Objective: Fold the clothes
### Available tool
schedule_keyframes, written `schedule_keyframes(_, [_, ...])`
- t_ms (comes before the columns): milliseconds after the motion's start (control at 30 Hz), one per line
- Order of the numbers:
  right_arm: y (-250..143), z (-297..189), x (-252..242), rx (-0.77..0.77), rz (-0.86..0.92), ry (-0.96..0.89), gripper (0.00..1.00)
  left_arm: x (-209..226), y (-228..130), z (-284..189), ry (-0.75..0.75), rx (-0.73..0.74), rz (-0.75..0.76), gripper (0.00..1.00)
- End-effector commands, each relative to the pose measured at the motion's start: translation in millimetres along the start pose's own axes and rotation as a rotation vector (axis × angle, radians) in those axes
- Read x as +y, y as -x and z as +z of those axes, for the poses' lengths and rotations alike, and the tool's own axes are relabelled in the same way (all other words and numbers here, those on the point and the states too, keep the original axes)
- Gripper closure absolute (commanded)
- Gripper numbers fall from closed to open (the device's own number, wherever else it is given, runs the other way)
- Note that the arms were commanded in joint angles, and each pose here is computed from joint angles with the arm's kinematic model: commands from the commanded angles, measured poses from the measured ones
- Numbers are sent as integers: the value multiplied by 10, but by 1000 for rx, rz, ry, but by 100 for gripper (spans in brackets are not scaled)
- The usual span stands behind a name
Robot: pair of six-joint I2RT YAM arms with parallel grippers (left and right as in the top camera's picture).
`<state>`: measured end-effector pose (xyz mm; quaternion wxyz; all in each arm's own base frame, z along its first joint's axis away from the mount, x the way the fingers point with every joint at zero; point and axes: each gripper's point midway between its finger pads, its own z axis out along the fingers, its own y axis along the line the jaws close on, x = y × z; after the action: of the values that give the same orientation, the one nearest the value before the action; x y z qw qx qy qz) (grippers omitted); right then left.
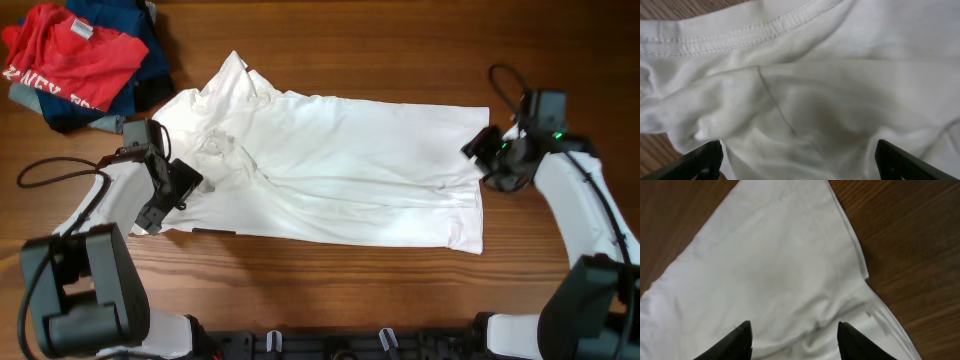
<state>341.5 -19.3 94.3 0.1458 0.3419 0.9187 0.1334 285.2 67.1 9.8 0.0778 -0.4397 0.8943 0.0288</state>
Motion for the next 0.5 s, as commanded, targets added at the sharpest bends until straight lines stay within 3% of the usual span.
schedule_keyframes(0, [68,-564,409,-61,-206,131,47,-305,214,-629,-191,-120,85,2])
schedule_keyframes(167, [-583,-480,264,157,-250,74,68,-506,-90,-1076,-331,-123,177,8])
schedule_keyframes(367, [-1210,53,23,307,-217,-1,87,-822,-610,-956,-358,3,361,16])
schedule_keyframes(400, [-1298,144,-51,324,-182,-19,91,-867,-719,-893,-358,42,403,19])
schedule_keyframes(467, [-1393,242,-163,343,-145,-43,96,-905,-862,-789,-350,105,432,35])
